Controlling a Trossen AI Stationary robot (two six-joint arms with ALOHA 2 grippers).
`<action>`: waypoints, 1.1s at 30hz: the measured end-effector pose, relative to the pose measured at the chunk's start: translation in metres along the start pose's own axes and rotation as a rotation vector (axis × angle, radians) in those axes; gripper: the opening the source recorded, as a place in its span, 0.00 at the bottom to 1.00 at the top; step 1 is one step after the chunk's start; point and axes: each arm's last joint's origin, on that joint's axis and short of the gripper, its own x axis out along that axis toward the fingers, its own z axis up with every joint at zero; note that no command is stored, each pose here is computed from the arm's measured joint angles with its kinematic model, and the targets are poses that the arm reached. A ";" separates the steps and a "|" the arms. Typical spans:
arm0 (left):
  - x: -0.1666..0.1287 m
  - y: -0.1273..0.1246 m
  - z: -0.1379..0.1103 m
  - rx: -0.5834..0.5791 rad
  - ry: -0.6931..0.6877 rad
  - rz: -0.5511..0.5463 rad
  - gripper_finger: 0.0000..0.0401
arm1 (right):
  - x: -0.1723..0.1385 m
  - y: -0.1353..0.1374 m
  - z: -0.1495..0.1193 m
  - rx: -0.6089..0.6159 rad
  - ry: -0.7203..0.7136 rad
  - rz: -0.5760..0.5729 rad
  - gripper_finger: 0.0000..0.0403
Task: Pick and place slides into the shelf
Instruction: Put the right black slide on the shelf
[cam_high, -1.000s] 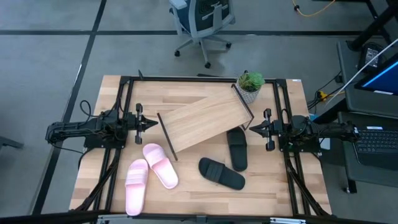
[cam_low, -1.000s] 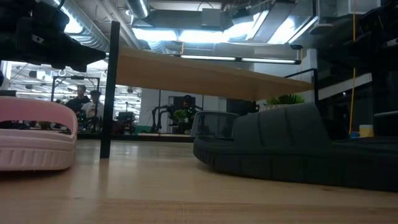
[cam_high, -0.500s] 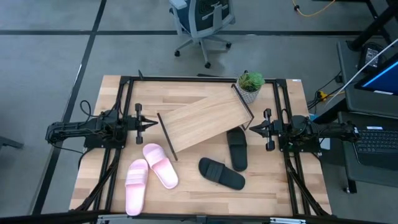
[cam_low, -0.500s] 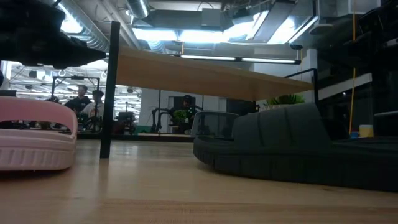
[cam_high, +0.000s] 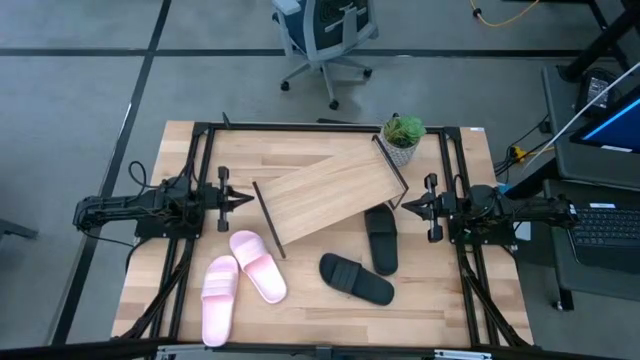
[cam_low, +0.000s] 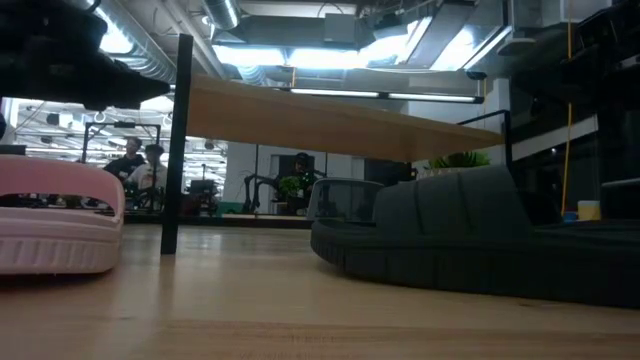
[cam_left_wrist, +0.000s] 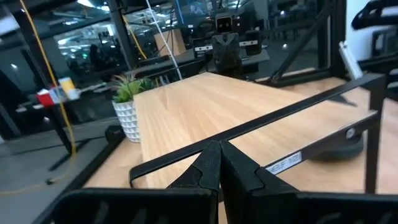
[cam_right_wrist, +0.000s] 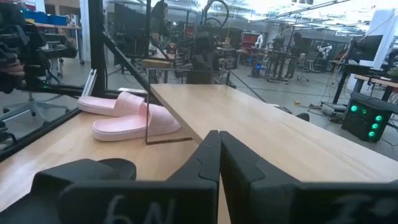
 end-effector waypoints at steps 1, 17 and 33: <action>0.000 0.000 0.000 -0.027 -0.001 -0.002 0.00 | 0.000 0.000 0.000 0.000 0.001 0.000 0.02; 0.000 0.000 0.000 -0.222 0.000 -0.002 0.00 | 0.000 0.001 0.000 -0.023 -0.001 0.019 0.02; -0.004 -0.001 0.020 -0.243 -0.066 -0.153 0.00 | 0.000 0.001 0.000 -0.025 -0.005 0.019 0.02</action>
